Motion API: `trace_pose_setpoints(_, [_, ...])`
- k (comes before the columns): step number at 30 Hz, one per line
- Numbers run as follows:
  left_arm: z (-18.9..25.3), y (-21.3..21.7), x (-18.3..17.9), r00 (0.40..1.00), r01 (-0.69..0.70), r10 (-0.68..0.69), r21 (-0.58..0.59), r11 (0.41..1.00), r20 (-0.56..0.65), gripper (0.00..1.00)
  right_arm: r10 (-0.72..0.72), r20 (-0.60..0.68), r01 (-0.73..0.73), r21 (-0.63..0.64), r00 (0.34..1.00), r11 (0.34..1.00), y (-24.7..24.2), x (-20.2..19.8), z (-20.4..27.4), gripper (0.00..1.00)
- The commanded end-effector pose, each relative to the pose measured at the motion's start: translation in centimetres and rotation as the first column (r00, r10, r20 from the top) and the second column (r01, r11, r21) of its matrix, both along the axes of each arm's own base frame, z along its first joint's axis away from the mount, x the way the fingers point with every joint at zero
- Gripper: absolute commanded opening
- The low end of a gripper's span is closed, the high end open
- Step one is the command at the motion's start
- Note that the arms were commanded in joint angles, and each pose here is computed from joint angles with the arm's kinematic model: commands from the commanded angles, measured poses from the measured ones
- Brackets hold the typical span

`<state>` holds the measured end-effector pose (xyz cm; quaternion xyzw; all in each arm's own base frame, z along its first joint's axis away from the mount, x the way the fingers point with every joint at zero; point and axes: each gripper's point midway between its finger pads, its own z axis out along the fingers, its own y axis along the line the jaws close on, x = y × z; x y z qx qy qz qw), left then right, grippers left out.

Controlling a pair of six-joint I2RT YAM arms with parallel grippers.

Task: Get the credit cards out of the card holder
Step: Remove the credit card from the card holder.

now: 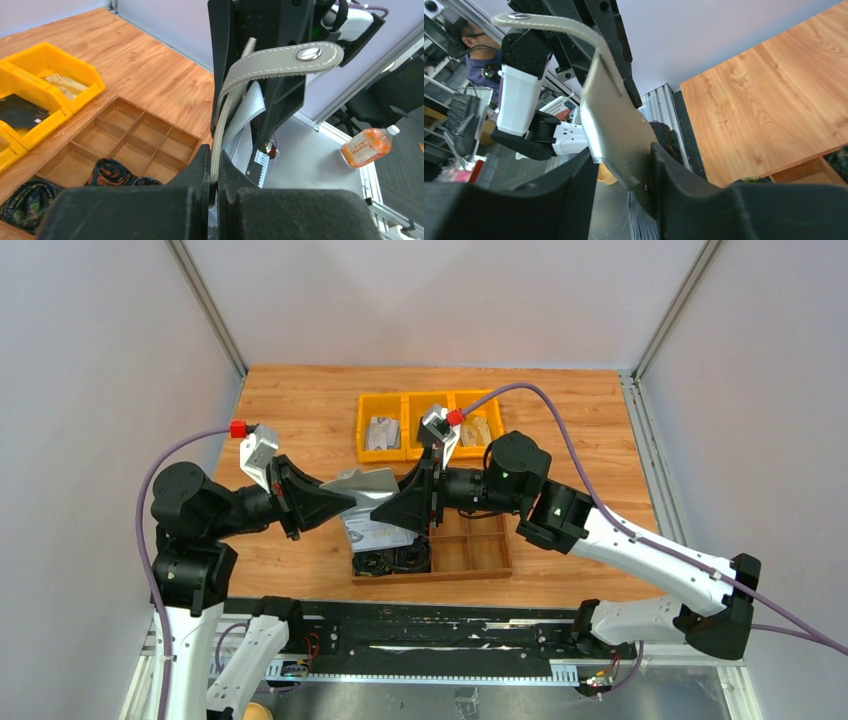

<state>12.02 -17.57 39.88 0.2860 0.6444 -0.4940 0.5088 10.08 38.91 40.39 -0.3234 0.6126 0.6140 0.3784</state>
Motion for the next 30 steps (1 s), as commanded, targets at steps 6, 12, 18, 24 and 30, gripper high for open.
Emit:
trace_pose_setpoints(6, [-0.3, -0.6, 1.9, 0.961, -0.014, -0.014, -0.102, 0.995, -0.277, 0.0, -0.024, 0.144, 0.028, -0.024, 0.989, 0.999, -1.7, 0.5, 0.3, 0.58])
trace_pose_setpoints(12, [-1.4, -0.8, 1.3, 0.951, 0.063, -0.075, -0.051, 0.997, -0.3, 0.0, 0.059, 0.343, 0.028, -0.242, 0.938, 0.97, -1.9, 1.7, -2.1, 0.6])
trace_pose_setpoints(18, [-2.3, -0.9, -1.2, 0.951, 0.198, -0.196, -0.015, 0.98, -0.238, 0.0, 0.207, 0.444, -0.03, -0.373, 0.872, 0.927, -1.5, 1.9, -1.4, 0.65])
trace_pose_setpoints(24, [-2.0, -0.9, -2.2, 0.948, 0.247, -0.245, -0.016, 0.969, -0.205, 0.0, 0.339, 0.395, -0.123, -0.481, 0.854, 0.868, -0.7, 1.5, -1.9, 0.62])
trace_pose_setpoints(30, [-1.9, -0.9, -2.6, 0.943, 0.276, -0.274, -0.017, 0.961, -0.189, 0.0, 0.443, 0.324, -0.232, -0.523, 0.836, 0.82, 0.1, 0.4, -2.1, 0.4])
